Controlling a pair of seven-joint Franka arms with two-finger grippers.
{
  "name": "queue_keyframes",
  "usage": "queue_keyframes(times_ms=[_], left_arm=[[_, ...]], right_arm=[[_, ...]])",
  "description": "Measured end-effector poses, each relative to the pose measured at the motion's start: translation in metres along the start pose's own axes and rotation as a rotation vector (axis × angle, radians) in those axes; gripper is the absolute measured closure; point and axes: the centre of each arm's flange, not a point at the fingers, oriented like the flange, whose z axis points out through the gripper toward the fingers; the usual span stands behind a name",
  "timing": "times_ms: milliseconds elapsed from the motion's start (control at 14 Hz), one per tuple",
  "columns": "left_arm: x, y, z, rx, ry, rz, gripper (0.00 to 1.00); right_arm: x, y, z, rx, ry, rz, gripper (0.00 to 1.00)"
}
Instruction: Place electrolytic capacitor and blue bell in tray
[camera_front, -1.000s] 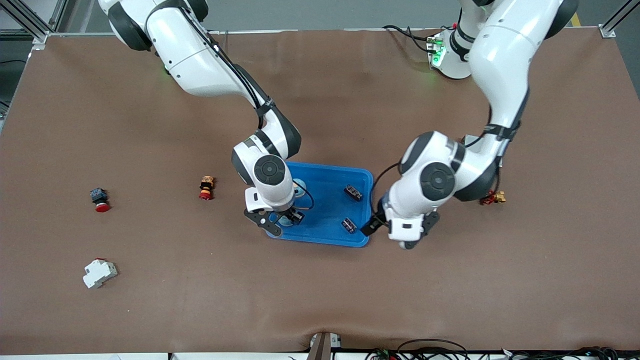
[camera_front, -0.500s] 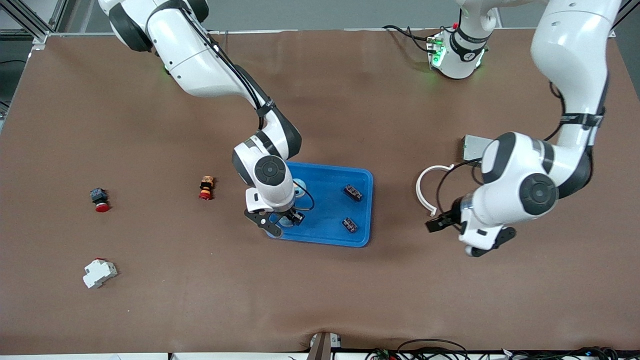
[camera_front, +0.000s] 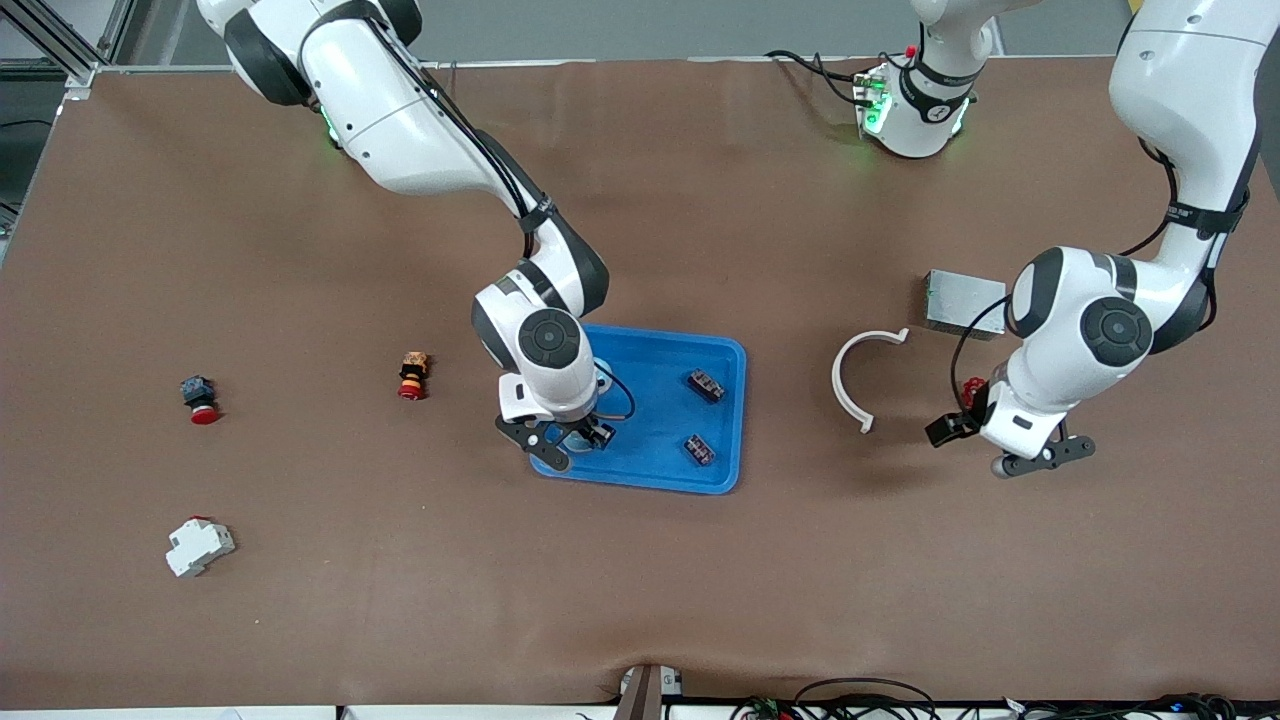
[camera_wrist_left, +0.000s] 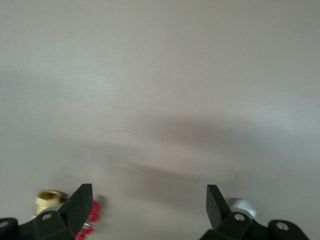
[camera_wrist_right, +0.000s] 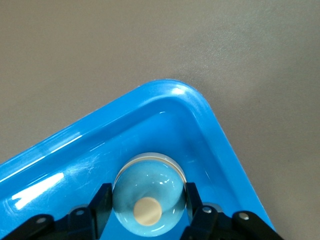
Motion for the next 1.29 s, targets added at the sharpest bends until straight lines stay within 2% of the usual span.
queue_keyframes(times_ms=[214, 286, 643, 786, 1000, 1143, 1286], left_arm=[[0.011, -0.025, -0.01, 0.012, 0.008, 0.018, 0.0], [0.018, -0.028, -0.021, 0.024, 0.005, 0.02, 0.0], [0.057, -0.041, -0.076, 0.075, -0.025, 0.045, 0.0], [0.063, -0.051, -0.083, 0.08, -0.028, 0.06, 0.0], [0.067, -0.083, -0.094, 0.087, -0.065, 0.141, 0.0], [0.069, -0.107, -0.13, 0.058, -0.044, 0.173, 0.0], [0.063, -0.118, -0.175, 0.067, -0.004, 0.172, 0.0]], right_arm=[[0.0, 0.0, 0.001, -0.003, 0.004, -0.004, 0.03], [0.0, 0.0, 0.001, -0.003, 0.005, -0.005, 0.0], [0.005, -0.001, -0.004, -0.011, 0.01, -0.011, 0.0], [0.019, 0.004, -0.017, -0.066, 0.001, -0.057, 0.0], [0.066, 0.018, -0.069, -0.099, -0.009, -0.239, 0.0], [0.107, 0.044, -0.107, -0.128, -0.033, -0.346, 0.0], [0.146, 0.075, -0.141, -0.143, -0.053, -0.406, 0.0]])
